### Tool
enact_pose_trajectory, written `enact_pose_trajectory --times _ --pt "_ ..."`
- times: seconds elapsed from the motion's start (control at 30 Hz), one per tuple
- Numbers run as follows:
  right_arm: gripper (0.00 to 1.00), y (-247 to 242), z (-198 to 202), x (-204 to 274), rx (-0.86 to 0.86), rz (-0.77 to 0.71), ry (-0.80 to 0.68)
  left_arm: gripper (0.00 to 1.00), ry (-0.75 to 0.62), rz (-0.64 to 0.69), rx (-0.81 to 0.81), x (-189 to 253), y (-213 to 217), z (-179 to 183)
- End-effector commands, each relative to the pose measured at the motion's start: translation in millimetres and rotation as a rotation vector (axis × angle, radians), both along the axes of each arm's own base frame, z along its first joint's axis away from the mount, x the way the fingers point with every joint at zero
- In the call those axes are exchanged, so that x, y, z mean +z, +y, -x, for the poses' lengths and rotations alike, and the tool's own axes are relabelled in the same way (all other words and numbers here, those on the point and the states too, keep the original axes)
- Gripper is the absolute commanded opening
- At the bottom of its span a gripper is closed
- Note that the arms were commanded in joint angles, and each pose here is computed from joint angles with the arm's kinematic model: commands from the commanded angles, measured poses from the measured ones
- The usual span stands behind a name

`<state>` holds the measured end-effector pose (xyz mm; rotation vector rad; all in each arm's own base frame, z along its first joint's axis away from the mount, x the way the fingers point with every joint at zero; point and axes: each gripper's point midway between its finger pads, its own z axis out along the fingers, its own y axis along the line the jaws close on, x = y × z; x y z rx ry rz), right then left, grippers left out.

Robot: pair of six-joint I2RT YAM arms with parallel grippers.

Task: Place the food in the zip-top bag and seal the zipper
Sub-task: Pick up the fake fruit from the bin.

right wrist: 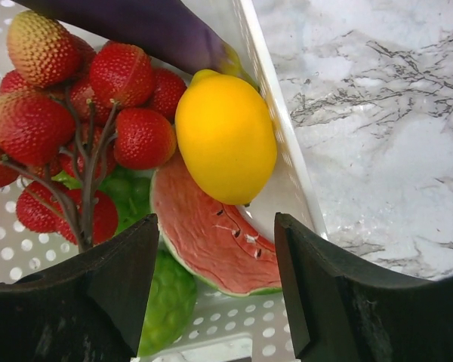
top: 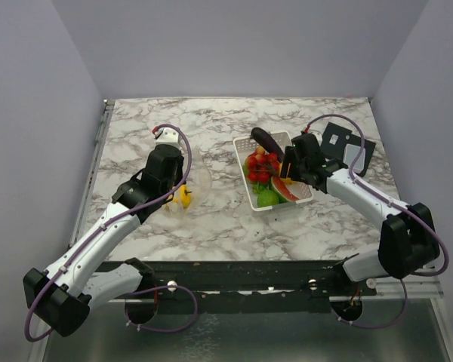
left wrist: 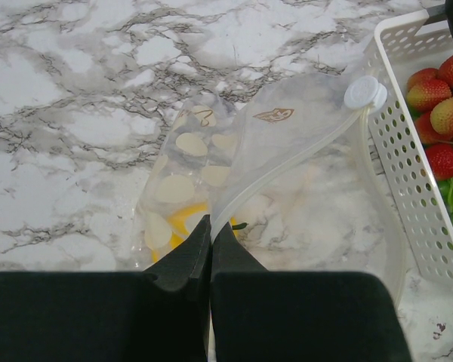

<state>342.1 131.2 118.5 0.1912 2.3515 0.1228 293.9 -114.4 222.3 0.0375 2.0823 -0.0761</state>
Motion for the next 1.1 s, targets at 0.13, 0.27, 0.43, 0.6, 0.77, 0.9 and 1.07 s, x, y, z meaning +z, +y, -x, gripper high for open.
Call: enact_pose_trajectory --times 0.13,0.27,0.43,0.6,0.77,0.9,1.07 --pt "0.68 2 -29 -13 -0.035 0.013 0.013 0.00 -0.015 0.016 -0.011 3 0 0" --pt "0.68 -3 -36 -20 -0.063 0.039 0.018 0.00 -0.015 0.018 -0.013 2 -1 0" --pt "0.68 -8 -40 -33 -0.095 0.076 0.036 0.00 -0.011 0.017 -0.017 1 -2 0" --pt "0.69 -11 -42 -49 -0.115 0.101 0.065 0.00 -0.006 0.015 -0.020 0 -2 0" --pt "0.69 -9 -43 -61 -0.112 0.104 0.087 0.00 -0.002 0.012 -0.020 -2 -3 0" --pt "0.66 -9 -45 -62 -0.112 0.107 0.085 0.00 0.000 0.011 -0.021 -2 -3 0" --pt "0.51 -9 -46 -56 -0.106 0.108 0.070 0.00 0.001 0.011 -0.020 -3 -3 -1"
